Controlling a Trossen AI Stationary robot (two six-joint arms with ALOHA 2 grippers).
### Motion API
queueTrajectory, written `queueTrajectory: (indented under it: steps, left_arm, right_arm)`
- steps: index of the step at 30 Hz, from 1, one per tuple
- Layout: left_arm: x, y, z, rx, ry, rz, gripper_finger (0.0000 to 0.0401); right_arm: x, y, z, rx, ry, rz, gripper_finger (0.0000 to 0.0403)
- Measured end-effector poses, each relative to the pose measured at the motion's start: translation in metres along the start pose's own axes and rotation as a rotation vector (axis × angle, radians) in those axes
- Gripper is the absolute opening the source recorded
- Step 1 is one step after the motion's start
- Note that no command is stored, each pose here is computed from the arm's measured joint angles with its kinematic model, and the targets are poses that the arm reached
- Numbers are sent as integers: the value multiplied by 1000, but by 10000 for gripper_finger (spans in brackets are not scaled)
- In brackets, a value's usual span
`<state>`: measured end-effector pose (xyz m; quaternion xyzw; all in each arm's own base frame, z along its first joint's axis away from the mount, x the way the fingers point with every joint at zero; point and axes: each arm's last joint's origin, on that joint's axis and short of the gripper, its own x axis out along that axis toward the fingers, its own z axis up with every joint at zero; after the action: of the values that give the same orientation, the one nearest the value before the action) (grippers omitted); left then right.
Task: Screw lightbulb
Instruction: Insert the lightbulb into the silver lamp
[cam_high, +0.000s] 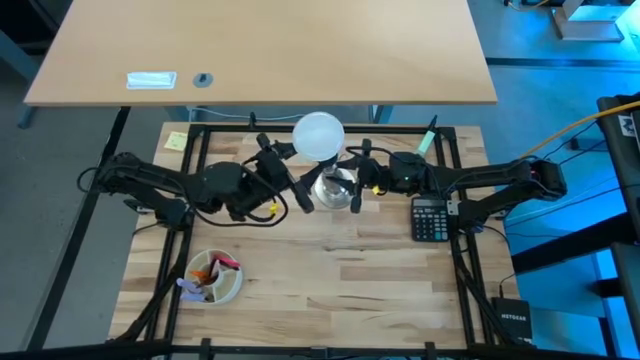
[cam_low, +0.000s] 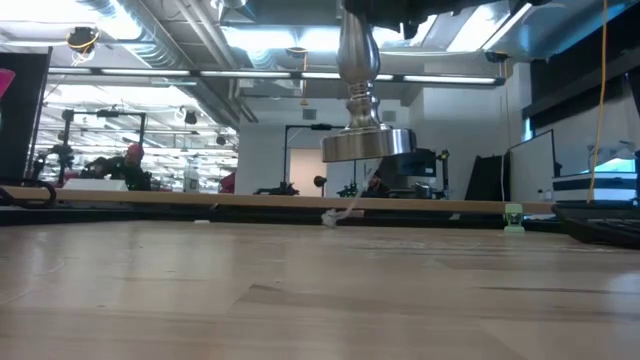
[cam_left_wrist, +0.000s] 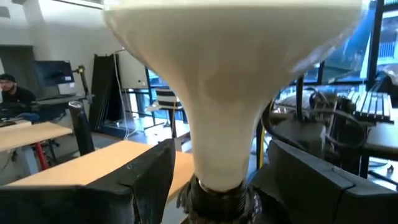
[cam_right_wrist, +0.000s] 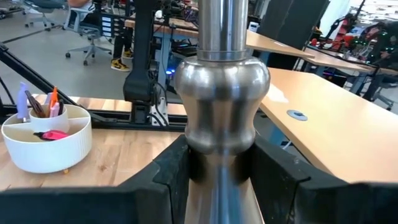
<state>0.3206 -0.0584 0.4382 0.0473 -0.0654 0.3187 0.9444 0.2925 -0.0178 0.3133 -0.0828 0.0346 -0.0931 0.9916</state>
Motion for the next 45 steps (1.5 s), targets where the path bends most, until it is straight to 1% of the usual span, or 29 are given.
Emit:
queueTrajectory:
  steps: [5, 10, 18, 20, 22, 26, 28, 30, 33, 36, 38, 42, 45]
  left_arm:
    - [6, -2, 1, -8, -50, 21, 249]
    - [15, 3, -3, 2, -52, 52, 249]
    - [24, 7, -6, 10, -60, 43, 247]
    - [24, 7, -7, 13, -58, 39, 235]
    - [24, 7, -6, 12, -63, 29, 216]
    - [23, 6, -6, 32, -66, 10, 156]
    - [24, 5, -7, 42, -70, -19, 132]
    - [24, 4, -8, 51, -67, -49, 131]
    - [23, 4, -10, 54, -48, -62, 131]
    - [23, 3, -10, 36, -41, -68, 131]
    - [21, 1, -10, 33, -45, -93, 131]
    - [15, -4, -8, 22, -56, -181, 131]
    - [12, -8, -6, -28, -62, -271, 131]
  right_arm:
    - [0, -1, 0, 1, 1, -30, 142]
    - [0, -1, 0, 2, -1, -31, 142]
    - [0, -1, 0, 2, 3, -31, 142]
    - [0, -1, 0, 1, 6, -30, 142]
    - [0, -1, -1, 1, 6, -30, 142]
    - [0, -1, -1, 1, 6, -27, 143]
    - [0, 0, 0, 0, 2, -13, 143]
    - [0, 0, -1, -2, 0, 7, 143]
    - [0, 1, -2, 0, 2, 42, 143]
    - [0, 2, -1, 2, -5, 80, 143]
    - [0, 3, -1, 3, -13, 118, 143]
    - [-2, 7, 1, 5, -43, 263, 143]
    - [-7, 10, 5, 10, -81, 420, 143]
